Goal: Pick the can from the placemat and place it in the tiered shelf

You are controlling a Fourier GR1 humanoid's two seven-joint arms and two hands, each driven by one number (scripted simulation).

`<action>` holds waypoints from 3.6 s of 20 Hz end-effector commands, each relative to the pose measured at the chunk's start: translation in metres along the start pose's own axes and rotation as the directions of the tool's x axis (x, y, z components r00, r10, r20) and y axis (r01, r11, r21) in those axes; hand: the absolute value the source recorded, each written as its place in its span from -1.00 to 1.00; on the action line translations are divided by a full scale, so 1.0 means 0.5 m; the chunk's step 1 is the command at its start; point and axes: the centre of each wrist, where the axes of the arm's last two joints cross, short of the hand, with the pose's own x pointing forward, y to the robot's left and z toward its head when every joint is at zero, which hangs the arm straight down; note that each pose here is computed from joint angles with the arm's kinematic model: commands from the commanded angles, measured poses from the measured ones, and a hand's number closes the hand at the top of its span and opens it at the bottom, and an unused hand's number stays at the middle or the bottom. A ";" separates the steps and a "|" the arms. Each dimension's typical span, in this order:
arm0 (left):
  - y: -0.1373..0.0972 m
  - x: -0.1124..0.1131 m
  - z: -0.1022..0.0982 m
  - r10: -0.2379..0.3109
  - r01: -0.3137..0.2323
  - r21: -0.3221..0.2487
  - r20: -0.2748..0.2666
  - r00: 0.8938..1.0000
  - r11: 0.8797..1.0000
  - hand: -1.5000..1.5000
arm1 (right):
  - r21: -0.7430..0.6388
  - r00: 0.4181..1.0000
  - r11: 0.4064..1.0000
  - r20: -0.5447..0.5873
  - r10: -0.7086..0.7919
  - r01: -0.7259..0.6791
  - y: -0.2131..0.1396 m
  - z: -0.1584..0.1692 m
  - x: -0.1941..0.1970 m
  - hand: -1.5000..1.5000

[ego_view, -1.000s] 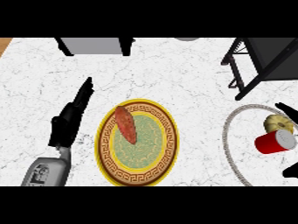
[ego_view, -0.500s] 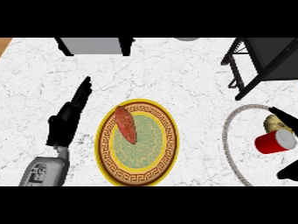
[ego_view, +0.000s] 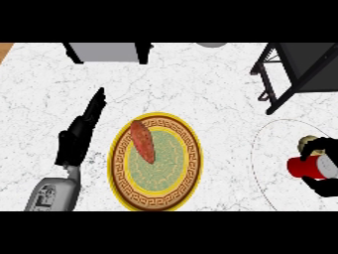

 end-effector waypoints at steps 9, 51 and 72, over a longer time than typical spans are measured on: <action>0.048 -0.010 0.010 -0.004 0.004 0.002 0.018 1.000 1.000 0.00 | -0.072 0.995 0.993 -0.027 -0.095 0.093 0.082 0.006 0.215 1.00; 0.013 -0.010 0.020 0.008 -0.008 0.000 0.002 1.000 1.000 0.00 | -0.838 0.927 0.475 0.091 -0.363 0.268 -0.405 0.148 0.351 1.00; 0.004 0.004 0.012 -0.003 0.003 -0.011 0.020 1.000 1.000 0.00 | -0.920 0.981 0.389 -0.033 -0.190 0.044 -0.482 -0.029 0.276 1.00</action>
